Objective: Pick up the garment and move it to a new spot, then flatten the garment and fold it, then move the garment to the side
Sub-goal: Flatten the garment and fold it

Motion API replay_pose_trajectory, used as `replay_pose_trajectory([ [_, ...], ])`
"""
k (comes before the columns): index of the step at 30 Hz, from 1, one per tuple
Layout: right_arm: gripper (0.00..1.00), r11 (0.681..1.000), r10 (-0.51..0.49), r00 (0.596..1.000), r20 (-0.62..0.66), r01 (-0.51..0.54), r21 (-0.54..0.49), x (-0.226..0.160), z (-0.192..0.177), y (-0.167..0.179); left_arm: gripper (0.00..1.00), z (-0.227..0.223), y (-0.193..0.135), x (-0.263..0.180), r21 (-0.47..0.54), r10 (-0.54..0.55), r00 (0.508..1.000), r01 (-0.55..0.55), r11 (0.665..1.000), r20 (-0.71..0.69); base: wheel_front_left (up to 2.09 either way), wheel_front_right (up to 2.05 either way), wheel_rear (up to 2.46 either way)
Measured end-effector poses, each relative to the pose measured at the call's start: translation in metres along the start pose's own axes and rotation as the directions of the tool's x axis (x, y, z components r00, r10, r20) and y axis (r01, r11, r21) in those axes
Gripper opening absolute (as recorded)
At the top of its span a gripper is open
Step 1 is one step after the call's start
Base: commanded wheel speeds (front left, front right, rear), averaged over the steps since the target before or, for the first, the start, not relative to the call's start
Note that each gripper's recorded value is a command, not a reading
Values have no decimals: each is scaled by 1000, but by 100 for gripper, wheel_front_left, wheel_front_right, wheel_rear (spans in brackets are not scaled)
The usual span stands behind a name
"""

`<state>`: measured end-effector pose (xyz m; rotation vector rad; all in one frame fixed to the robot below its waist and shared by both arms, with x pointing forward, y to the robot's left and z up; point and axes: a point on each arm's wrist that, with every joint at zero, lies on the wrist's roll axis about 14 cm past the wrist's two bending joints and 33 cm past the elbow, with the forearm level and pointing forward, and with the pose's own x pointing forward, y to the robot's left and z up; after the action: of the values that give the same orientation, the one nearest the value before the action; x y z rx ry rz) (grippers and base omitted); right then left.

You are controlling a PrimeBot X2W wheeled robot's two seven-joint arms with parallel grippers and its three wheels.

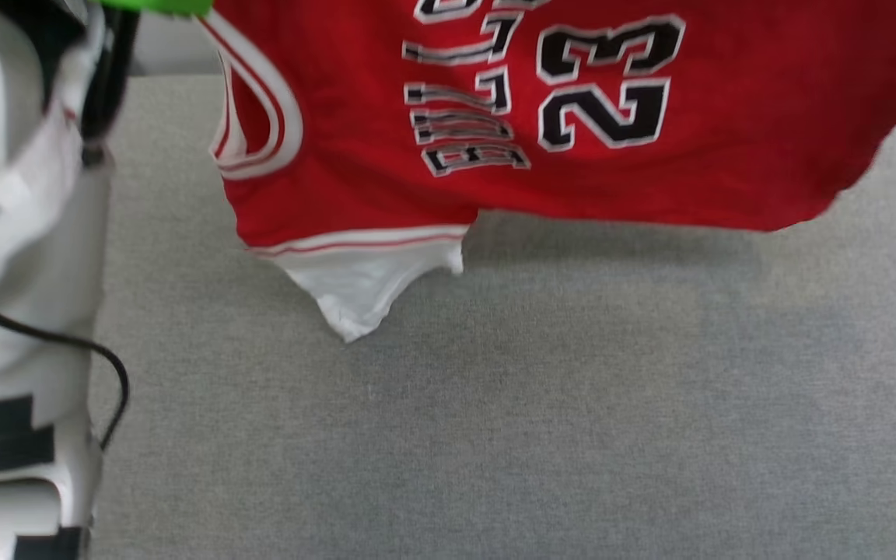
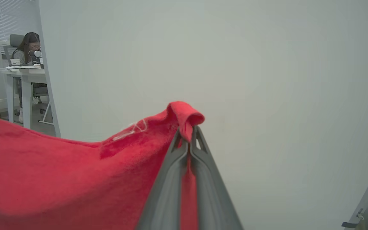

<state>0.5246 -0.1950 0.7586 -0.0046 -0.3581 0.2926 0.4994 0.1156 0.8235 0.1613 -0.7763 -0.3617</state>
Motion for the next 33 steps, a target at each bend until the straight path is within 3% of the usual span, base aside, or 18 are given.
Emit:
replay_pose_trajectory([
  [6, 0, 998, -51, 999, 13, 51, -33, 47, -4, -26, 0, -18, 7, 46, 28, -34, 999, 33, 999, 30, 0, 0, 0],
  [18, 0, 990, -115, 993, 11, 115, -87, 127, -51, -60, 0, -93, 25, 108, 44, -44, 999, 43, 998, 18, 0, 0, 0],
  [25, 0, 990, -122, 992, -40, 119, -74, 147, -106, -62, 0, -151, 25, 111, 14, -43, 998, 44, 999, -45, 0, 0, 0],
  [33, 0, 994, -96, 986, -138, 88, -63, 141, -158, -51, 0, -194, 24, 91, -22, -41, 991, 38, 999, -128, 0, 0, 0],
])
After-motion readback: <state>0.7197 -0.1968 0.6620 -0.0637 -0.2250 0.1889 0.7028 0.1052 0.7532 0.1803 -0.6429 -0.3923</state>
